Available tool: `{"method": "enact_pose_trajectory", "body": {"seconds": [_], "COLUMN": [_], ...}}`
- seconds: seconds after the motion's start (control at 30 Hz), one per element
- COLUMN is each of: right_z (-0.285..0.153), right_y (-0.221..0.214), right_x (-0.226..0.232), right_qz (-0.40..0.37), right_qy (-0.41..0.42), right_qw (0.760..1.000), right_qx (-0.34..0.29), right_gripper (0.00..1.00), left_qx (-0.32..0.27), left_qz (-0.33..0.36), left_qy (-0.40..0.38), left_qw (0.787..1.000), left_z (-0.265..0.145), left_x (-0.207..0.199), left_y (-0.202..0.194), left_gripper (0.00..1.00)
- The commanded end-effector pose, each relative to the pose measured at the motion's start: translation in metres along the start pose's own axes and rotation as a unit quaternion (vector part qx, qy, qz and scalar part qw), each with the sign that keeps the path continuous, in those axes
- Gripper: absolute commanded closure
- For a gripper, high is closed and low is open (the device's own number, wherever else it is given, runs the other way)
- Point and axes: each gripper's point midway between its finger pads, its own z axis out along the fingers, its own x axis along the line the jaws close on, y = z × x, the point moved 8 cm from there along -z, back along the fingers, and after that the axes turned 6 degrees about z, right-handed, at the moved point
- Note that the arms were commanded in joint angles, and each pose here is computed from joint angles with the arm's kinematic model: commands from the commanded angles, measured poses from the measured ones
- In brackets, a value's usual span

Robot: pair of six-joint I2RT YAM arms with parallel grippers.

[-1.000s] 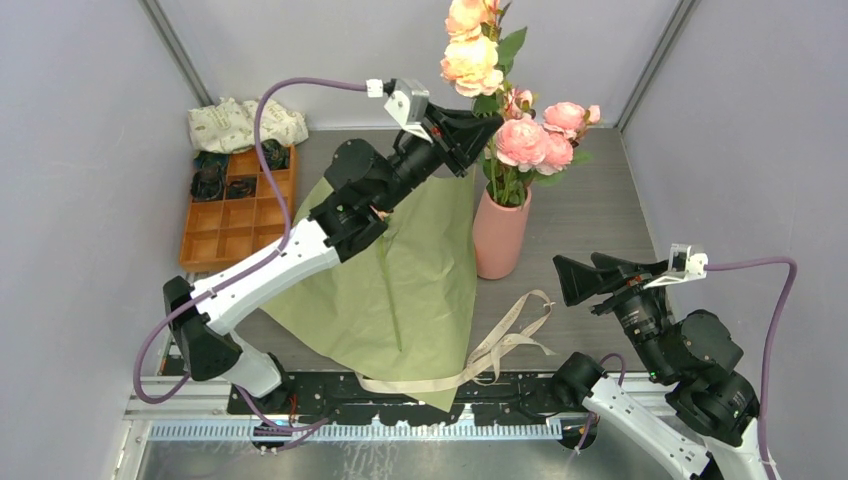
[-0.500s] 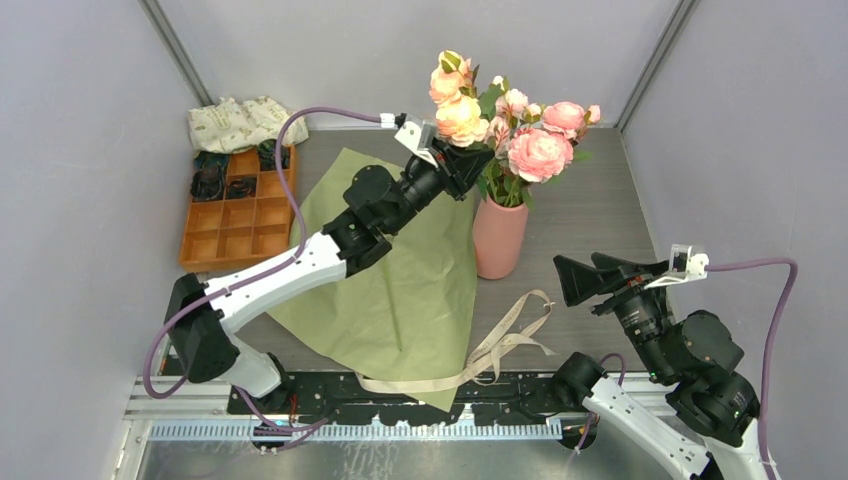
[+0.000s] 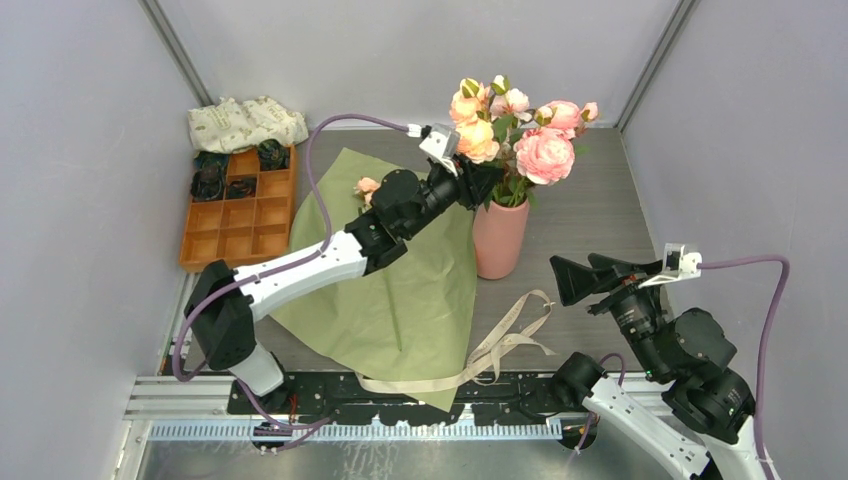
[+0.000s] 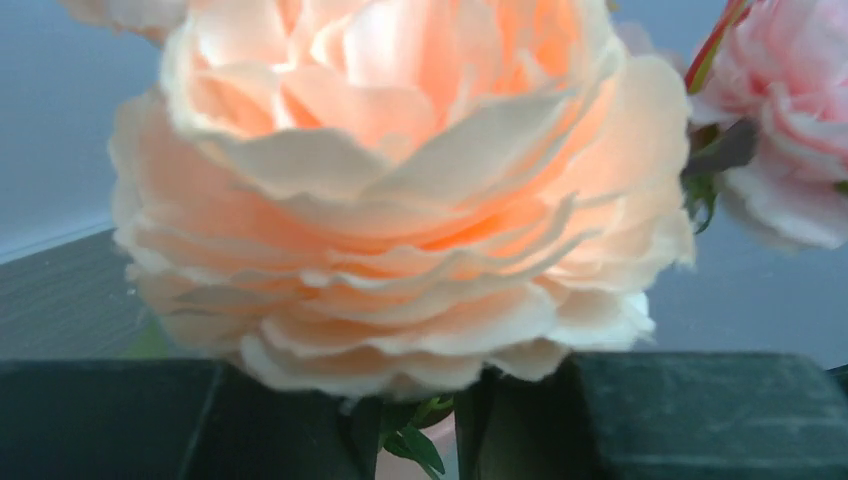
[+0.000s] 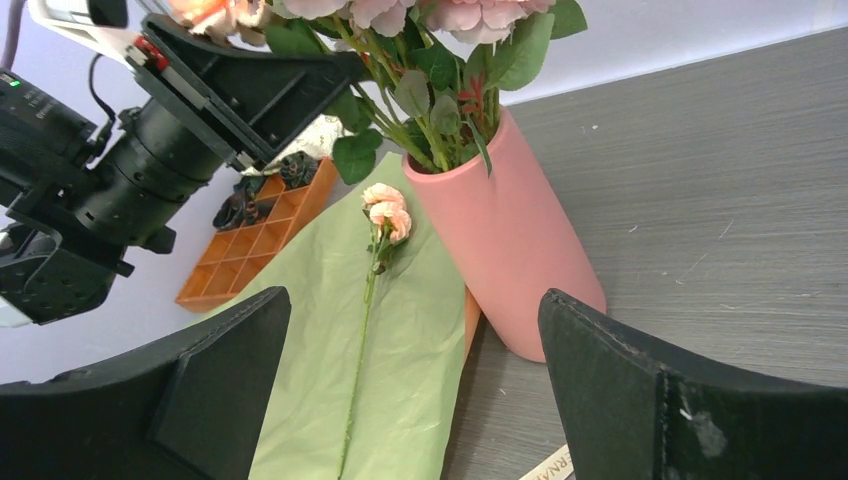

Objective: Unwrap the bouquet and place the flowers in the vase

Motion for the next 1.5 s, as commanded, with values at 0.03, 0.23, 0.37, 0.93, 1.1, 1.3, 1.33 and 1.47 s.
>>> {"method": "enact_pose_trajectory", "body": {"seconds": [0.03, 0.23, 0.37, 0.93, 1.1, 1.3, 1.33, 1.47], "right_z": [0.008, 0.014, 0.019, 0.052, 0.081, 0.110, 0.112, 0.106], "right_y": [0.004, 0.002, 0.000, -0.005, -0.013, -0.035, -0.045, -0.088], "right_x": [0.005, 0.007, 0.010, 0.036, 0.067, 0.118, 0.128, 0.193], "right_qz": [0.007, 0.006, 0.004, -0.024, -0.017, -0.019, -0.040, -0.149], "right_qy": [0.000, -0.005, -0.005, 0.020, 0.081, 0.160, 0.162, 0.183], "right_qw": [1.000, 1.000, 1.000, 0.998, 0.991, 0.970, 0.967, 0.946], "right_qx": [-0.012, -0.005, 0.002, 0.056, 0.109, 0.182, 0.191, 0.224], "right_gripper": [0.01, 0.01, 0.00, 0.01, 0.00, 0.01, 0.01, 0.01], "left_qx": [-0.011, 0.011, 0.028, 0.041, 0.027, 0.007, 0.005, -0.001], "left_qz": [-0.012, -0.005, 0.011, 0.049, 0.068, 0.065, 0.064, 0.058], "left_qy": [0.012, 0.025, 0.042, 0.157, 0.245, 0.313, 0.323, 0.353], "left_qw": [1.000, 1.000, 0.999, 0.986, 0.967, 0.948, 0.944, 0.934], "left_z": [-0.007, -0.024, -0.037, -0.147, -0.210, -0.279, -0.288, -0.312], "left_x": [0.001, 0.006, 0.010, 0.026, 0.042, 0.054, 0.056, 0.060], "left_y": [0.002, -0.006, -0.003, 0.052, 0.089, 0.116, 0.119, 0.131], "left_gripper": [0.61, 0.46, 0.41, 0.40, 0.40, 0.40, 0.40, 0.40]}}
